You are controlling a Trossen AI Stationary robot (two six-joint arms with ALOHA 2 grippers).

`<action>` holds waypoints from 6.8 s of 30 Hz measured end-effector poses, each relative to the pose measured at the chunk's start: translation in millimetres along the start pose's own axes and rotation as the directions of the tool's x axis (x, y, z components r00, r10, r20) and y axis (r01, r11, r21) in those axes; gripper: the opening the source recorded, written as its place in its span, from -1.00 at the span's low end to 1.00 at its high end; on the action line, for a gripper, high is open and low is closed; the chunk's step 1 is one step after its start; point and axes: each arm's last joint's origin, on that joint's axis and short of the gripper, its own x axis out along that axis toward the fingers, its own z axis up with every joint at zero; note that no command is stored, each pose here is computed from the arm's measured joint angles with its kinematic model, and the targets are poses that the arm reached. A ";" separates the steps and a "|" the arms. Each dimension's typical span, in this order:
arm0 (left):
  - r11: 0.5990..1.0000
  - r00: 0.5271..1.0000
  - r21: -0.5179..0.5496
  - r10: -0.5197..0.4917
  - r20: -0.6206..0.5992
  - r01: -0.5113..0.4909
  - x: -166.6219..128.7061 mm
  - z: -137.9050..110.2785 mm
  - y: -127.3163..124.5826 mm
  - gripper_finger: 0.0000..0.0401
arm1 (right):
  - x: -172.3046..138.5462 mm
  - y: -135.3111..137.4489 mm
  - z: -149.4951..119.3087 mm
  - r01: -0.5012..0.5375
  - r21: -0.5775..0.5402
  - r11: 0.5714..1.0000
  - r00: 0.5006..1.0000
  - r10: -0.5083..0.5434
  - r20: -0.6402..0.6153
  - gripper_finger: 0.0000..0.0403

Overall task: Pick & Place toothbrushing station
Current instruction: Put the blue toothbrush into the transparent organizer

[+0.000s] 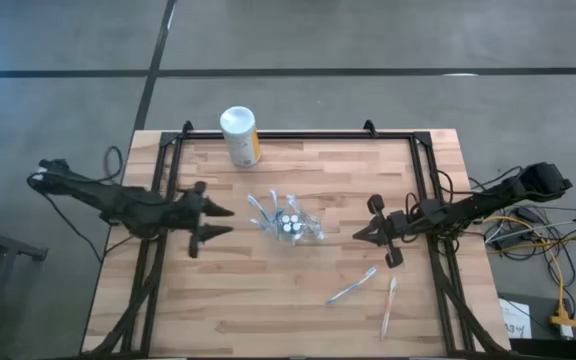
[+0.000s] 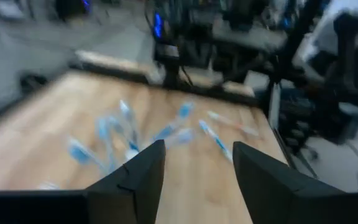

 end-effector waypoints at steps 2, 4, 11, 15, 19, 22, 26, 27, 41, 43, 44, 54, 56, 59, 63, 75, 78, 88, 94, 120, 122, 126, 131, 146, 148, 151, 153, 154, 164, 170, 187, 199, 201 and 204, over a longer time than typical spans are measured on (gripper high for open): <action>0.998 0.997 0.027 0.053 0.054 -0.055 -11.4 -3.6 -0.7 -0.08 | 0.4 0.0 -1.9 0.000 0.001 1.000 1.000 0.000 -0.016 -0.96; 0.985 0.988 0.090 0.139 0.068 -0.145 -15.5 -17.4 1.6 -0.16 | 1.0 -0.1 -3.1 0.000 0.002 1.000 1.000 0.000 -0.023 -0.96; 0.968 0.992 0.233 0.066 0.107 -0.089 -3.1 -75.3 1.3 -0.77 | 1.2 0.0 -3.8 0.001 0.039 0.999 1.000 0.000 -0.028 -0.96; 0.969 0.992 0.244 -0.059 0.111 0.030 -5.2 -98.0 6.2 -0.95 | 1.1 0.3 -3.6 -0.001 0.056 0.998 1.000 0.002 -0.027 -0.96; 0.954 0.962 0.235 -0.226 0.155 0.186 -13.9 -105.1 10.0 -0.98 | 3.5 2.7 -3.4 -0.008 0.042 0.999 0.998 0.011 -0.061 -0.96; 0.974 0.962 0.171 -0.183 0.205 0.149 -18.7 -107.8 16.4 -0.98 | 12.9 6.0 3.6 0.020 0.045 0.999 0.989 -0.013 -0.147 -0.96; 0.978 0.962 0.144 -0.181 0.207 0.153 -21.7 -118.4 22.7 -0.98 | 27.8 13.6 15.6 0.080 0.020 0.997 0.915 -0.065 -0.398 -0.96; 0.979 0.962 0.129 -0.179 0.204 0.155 -22.1 -121.1 24.0 -0.99 | 31.5 16.4 20.8 0.093 0.018 0.995 0.890 -0.075 -0.450 -0.96; 0.988 0.968 -0.001 -0.149 0.200 0.152 -22.5 -127.3 27.6 -0.93 | 52.4 70.6 28.5 0.195 0.240 0.951 0.474 0.123 -0.872 -0.96; 0.988 0.969 -0.016 -0.148 0.199 0.155 -22.4 -127.8 27.7 -0.93 | 54.3 80.2 17.4 0.187 0.280 0.942 0.407 0.185 -0.894 -0.96; 0.988 0.969 -0.022 -0.148 0.198 0.156 -22.3 -127.9 27.8 -0.93 | 55.3 84.5 11.1 0.189 0.295 0.937 0.371 0.210 -0.905 -0.96; 0.987 0.969 -0.038 -0.148 0.197 0.159 -22.3 -128.0 27.8 -0.93 | 66.3 85.2 -44.8 0.306 0.164 0.938 0.145 0.125 -0.982 -0.96; 0.987 0.969 -0.038 -0.148 0.197 0.159 -22.3 -128.1 27.8 -0.94 | 65.4 74.4 -52.3 0.368 0.076 0.927 0.089 0.046 -0.995 -0.96; 0.987 0.969 -0.038 -0.148 0.197 0.158 -22.3 -128.1 27.8 -0.94 | 64.0 55.3 -56.8 0.434 -0.074 0.898 0.024 -0.094 -0.995 -0.96; 0.987 0.969 -0.026 -0.147 0.197 0.155 -22.2 -128.1 27.9 -0.94 | 62.8 31.3 -52.2 0.477 -0.258 0.840 0.031 -0.309 -0.950 -0.96; 0.987 0.973 -0.036 -0.145 0.178 0.154 -21.6 -130.5 28.2 -0.94 | 55.7 18.1 11.0 0.526 -0.007 0.850 0.336 -0.215 -0.917 -0.96; 0.988 0.976 -0.037 -0.144 0.165 0.152 -21.2 -131.8 28.4 -0.94 | 57.0 32.0 22.6 0.431 0.078 0.899 0.446 -0.137 -0.885 -0.96; 0.988 0.979 -0.050 -0.138 0.153 0.147 -20.6 -133.2 28.6 -0.95 | 84.5 73.1 -13.0 0.295 0.088 0.951 0.502 -0.076 -0.862 -0.96; 0.989 0.979 -0.051 -0.129 0.157 0.138 -20.5 -132.9 28.8 -0.95 | 100.2 80.6 -38.6 0.287 0.090 0.954 0.517 -0.075 -0.852 -0.96; 0.989 0.981 -0.074 -0.112 0.161 0.126 -20.5 -132.8 29.2 -0.95 | 92.2 122.1 32.4 0.336 -0.161 0.928 0.298 -0.266 -0.917 -0.96; 0.989 0.981 -0.075 -0.113 0.161 0.126 -20.5 -132.8 29.2 -0.95 | 88.6 120.1 40.3 0.425 -0.225 0.877 0.331 -0.382 -0.863 -0.96; 0.989 0.980 -0.075 -0.113 0.161 0.126 -20.5 -132.8 29.2 -0.94 | 83.4 117.8 45.1 0.528 -0.160 0.834 0.337 -0.379 -0.862 -0.96; 0.989 0.982 -0.083 -0.112 0.155 0.125 -20.1 -133.5 29.2 -0.95 | 76.7 116.8 35.5 0.665 -0.060 0.744 0.276 -0.319 -0.907 -0.96; 0.994 0.992 -0.037 -0.097 0.082 0.100 -17.9 -145.3 32.1 -0.95 | 75.5 109.8 8.9 0.894 0.143 0.425 0.258 -0.227 -0.939 -0.07; 0.995 0.992 -0.030 -0.096 0.077 0.098 -17.9 -145.9 32.2 -0.95 | 74.9 103.8 5.9 0.918 0.135 0.373 0.236 -0.241 -0.941 0.06; 0.995 0.992 -0.016 -0.096 0.079 0.097 -17.9 -145.6 32.2 -0.94 | 73.3 94.8 0.0 0.939 0.113 0.324 0.197 -0.239 -0.951 0.21; 0.995 0.992 -0.009 -0.096 0.080 0.097 -17.9 -145.4 32.1 -0.94 | 72.1 89.6 -4.1 0.948 0.096 0.305 0.166 -0.215 -0.962 0.28; 0.995 0.992 -0.009 -0.097 0.083 0.098 -18.0 -145.0 32.0 -0.94 | 71.3 87.5 -5.9 0.951 0.088 0.298 0.154 -0.207 -0.966 0.31; 0.995 0.990 0.003 -0.100 0.095 0.100 -18.1 -143.7 31.6 -0.94 | 63.5 83.2 -24.0 0.959 0.090 0.268 0.137 -0.161 -0.977 0.31; 0.994 0.987 -0.021 -0.107 0.122 0.111 -18.5 -140.6 30.8 -0.95 | 59.5 75.2 -40.6 0.950 0.124 0.286 0.172 -0.152 -0.973 0.19; 0.991 0.982 -0.051 -0.114 0.151 0.123 -19.1 -137.4 30.0 -0.93 | 50.6 71.9 -52.4 0.883 0.076 0.464 0.142 -0.110 -0.984 -0.41; 0.990 0.981 -0.069 -0.114 0.154 0.126 -19.1 -137.1 29.9 -0.93 | 57.0 71.7 -50.8 0.841 0.105 0.531 0.226 -0.169 -0.959 -0.91; 0.990 0.981 -0.069 -0.114 0.154 0.126 -19.1 -137.1 29.9 -0.93 | 58.2 71.1 -48.4 0.836 0.116 0.536 0.255 -0.192 -0.948 -0.92; 0.990 0.982 -0.070 -0.107 0.156 0.119 -19.1 -137.1 30.1 -0.93 | 62.2 70.5 -38.8 0.812 0.143 0.566 0.328 -0.239 -0.914 -0.92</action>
